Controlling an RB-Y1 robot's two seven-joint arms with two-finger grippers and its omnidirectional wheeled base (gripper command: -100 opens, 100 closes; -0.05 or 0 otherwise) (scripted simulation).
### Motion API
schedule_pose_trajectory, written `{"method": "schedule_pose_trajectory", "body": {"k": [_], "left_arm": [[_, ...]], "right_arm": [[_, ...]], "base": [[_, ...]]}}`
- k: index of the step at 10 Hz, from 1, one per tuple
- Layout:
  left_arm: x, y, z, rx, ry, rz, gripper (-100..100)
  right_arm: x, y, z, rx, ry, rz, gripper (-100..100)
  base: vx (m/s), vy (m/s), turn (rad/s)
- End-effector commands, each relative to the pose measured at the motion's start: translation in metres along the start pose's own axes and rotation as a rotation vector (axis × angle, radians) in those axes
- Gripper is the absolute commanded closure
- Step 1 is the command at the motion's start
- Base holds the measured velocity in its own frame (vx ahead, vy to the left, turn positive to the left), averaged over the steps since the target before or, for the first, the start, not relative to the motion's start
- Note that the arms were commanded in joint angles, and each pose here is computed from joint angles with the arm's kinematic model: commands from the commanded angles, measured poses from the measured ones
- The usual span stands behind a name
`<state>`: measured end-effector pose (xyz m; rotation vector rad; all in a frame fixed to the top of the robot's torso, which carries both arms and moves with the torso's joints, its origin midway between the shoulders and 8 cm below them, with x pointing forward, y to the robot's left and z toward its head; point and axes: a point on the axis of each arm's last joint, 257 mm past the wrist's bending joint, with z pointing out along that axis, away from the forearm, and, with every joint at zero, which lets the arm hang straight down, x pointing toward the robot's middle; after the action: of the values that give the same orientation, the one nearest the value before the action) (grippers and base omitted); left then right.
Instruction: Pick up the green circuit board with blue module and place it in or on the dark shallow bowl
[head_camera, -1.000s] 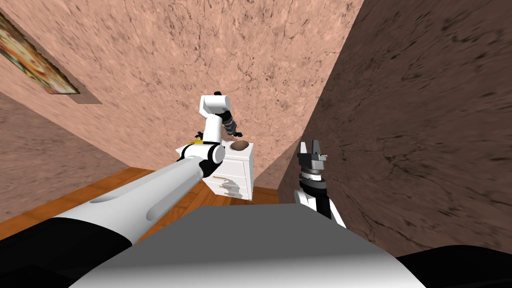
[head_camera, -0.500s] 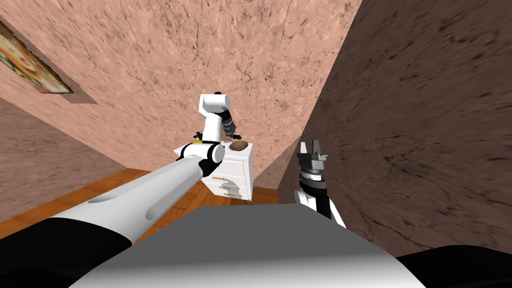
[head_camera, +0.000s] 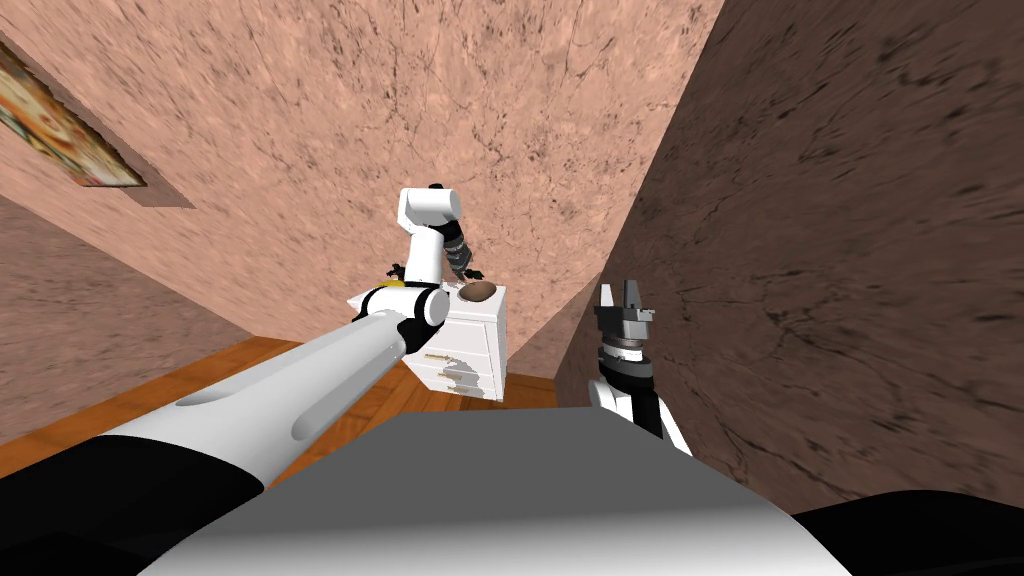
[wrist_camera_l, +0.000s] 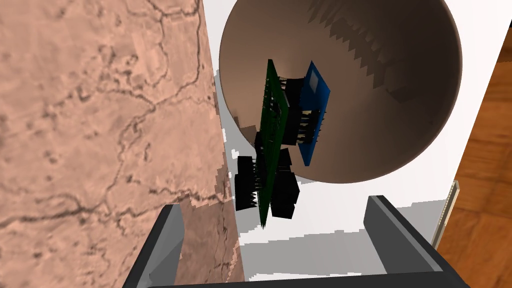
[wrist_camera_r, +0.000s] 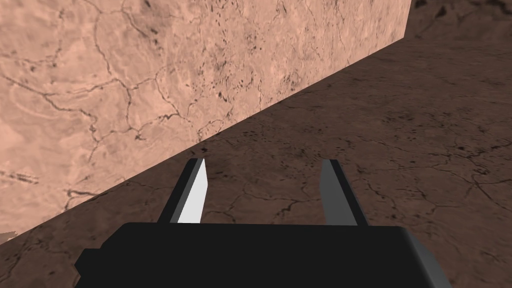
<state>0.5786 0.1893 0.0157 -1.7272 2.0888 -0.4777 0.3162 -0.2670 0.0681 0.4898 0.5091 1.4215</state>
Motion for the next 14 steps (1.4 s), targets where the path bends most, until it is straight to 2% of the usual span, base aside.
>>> {"method": "schedule_pose_trajectory", "body": {"k": [1, 9, 10, 11, 14], "left_arm": [[-0.002, -0.005, -0.009, -0.001, -0.001, 0.000, -100], [-0.007, -0.024, -0.046, -0.006, -0.001, -0.003, -100], [-0.008, -0.023, -0.042, -0.005, -0.002, -0.002, -100], [-0.008, -0.023, -0.043, -0.005, -0.001, -0.002, 0], [-0.008, -0.023, -0.043, -0.005, -0.001, -0.002, 0]], "right_arm": [[0.000, 0.000, 0.000, 0.000, 0.000, 0.000, 0], [0.000, 0.000, 0.000, 0.000, 0.000, 0.000, 0], [0.000, 0.000, 0.000, 0.000, 0.000, 0.000, 0], [0.000, 0.000, 0.000, 0.000, 0.000, 0.000, 0], [0.000, 0.000, 0.000, 0.000, 0.000, 0.000, 0]], "base": [[0.000, 0.000, 0.000], [0.001, 0.000, 0.000], [0.000, 0.000, 0.000], [0.000, 0.000, 0.000], [0.000, 0.000, 0.000]]}}
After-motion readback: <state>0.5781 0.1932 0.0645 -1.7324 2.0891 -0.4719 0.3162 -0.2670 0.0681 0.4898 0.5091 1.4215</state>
